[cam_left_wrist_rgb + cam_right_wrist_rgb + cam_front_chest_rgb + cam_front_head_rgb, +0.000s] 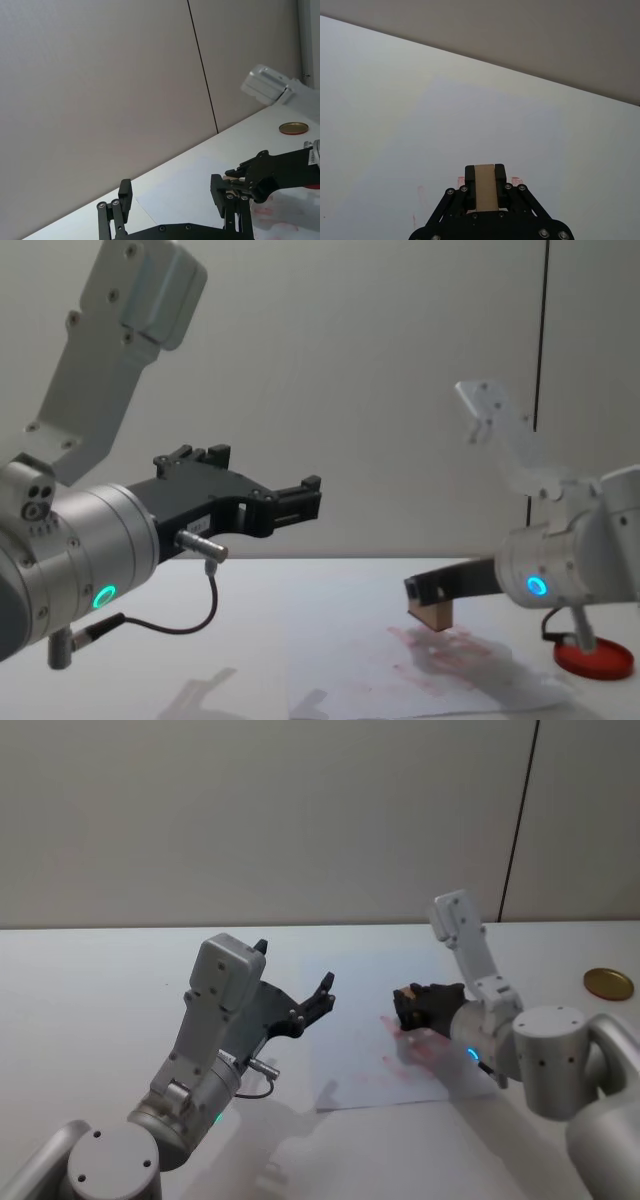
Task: Use the one hand to pick up the stamp and affix it onto the A4 paper.
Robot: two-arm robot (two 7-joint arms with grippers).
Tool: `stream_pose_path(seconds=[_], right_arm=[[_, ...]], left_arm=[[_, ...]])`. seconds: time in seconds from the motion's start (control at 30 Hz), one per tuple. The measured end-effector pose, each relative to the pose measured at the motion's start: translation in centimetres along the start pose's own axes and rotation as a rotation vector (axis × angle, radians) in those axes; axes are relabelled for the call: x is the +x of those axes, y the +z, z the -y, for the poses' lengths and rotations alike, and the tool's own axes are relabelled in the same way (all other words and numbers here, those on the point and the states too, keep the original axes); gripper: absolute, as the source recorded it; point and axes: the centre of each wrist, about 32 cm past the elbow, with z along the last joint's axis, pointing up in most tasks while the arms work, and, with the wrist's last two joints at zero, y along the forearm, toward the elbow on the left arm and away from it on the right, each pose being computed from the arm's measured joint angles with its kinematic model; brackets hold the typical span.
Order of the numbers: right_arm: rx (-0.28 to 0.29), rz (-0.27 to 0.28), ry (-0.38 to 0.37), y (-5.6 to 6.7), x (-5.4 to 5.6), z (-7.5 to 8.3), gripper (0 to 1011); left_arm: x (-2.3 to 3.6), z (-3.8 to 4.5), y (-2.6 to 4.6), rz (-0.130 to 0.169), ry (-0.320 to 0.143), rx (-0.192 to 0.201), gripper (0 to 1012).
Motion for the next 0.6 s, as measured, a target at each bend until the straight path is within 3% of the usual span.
stream_pose_path(seconds=[0.27,0.6], right_arm=[[-0.024,0.008,0.022,-0.3,-0.4,-1.5,212],[-0.036,0.015,0.022,-0.4,-0.5,-2.2,212]], left_arm=[[0.0,0.0,0.0,0.0,0.0,0.0,993],[0.0,0.0,0.0,0.0,0.0,0.0,993]])
